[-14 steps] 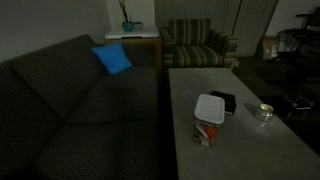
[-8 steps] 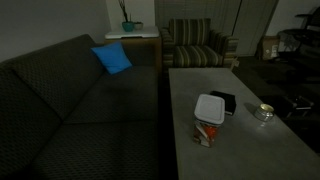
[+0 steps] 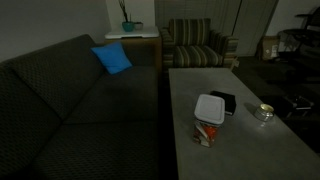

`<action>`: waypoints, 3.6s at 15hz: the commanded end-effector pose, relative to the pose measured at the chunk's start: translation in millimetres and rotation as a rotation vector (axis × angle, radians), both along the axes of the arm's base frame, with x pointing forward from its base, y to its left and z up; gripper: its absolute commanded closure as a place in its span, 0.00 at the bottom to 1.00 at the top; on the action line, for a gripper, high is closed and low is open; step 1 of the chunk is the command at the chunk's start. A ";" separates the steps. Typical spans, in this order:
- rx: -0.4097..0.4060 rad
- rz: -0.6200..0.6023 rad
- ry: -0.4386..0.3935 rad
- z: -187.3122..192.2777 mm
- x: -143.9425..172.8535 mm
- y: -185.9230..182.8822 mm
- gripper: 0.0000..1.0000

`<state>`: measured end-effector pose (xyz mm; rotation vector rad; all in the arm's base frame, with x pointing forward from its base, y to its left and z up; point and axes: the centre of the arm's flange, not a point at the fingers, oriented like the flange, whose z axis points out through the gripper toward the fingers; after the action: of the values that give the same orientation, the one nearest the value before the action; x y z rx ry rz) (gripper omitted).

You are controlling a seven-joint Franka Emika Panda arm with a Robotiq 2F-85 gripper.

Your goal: Press the button atop the lid and then put the lid on the table

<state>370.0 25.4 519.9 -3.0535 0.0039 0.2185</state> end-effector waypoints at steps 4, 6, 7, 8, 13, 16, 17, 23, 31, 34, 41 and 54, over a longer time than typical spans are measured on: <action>0.000 0.000 0.000 0.0 0.0 0.0 0.00; 0.000 0.000 0.000 0.0 0.0 0.0 0.00; 0.000 0.000 0.000 0.0 0.0 0.0 0.00; 0.000 0.000 0.000 0.0 0.0 0.0 0.00; 0.000 0.000 0.000 0.0 0.0 0.0 0.00; 0.000 0.000 0.000 0.0 0.0 0.0 0.00; 0.000 0.000 0.000 0.0 0.0 0.0 0.00; 0.000 0.000 0.000 0.0 0.0 0.0 0.00; 0.000 0.000 0.000 0.0 0.0 0.0 0.00; 0.000 0.000 0.000 0.0 0.0 0.0 0.00; 0.000 0.000 0.000 0.0 0.0 0.0 0.00; -0.025 0.277 -0.001 -50.7 9.9 77.2 0.00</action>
<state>379.9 103.0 468.5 -3.0695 -0.4218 0.2363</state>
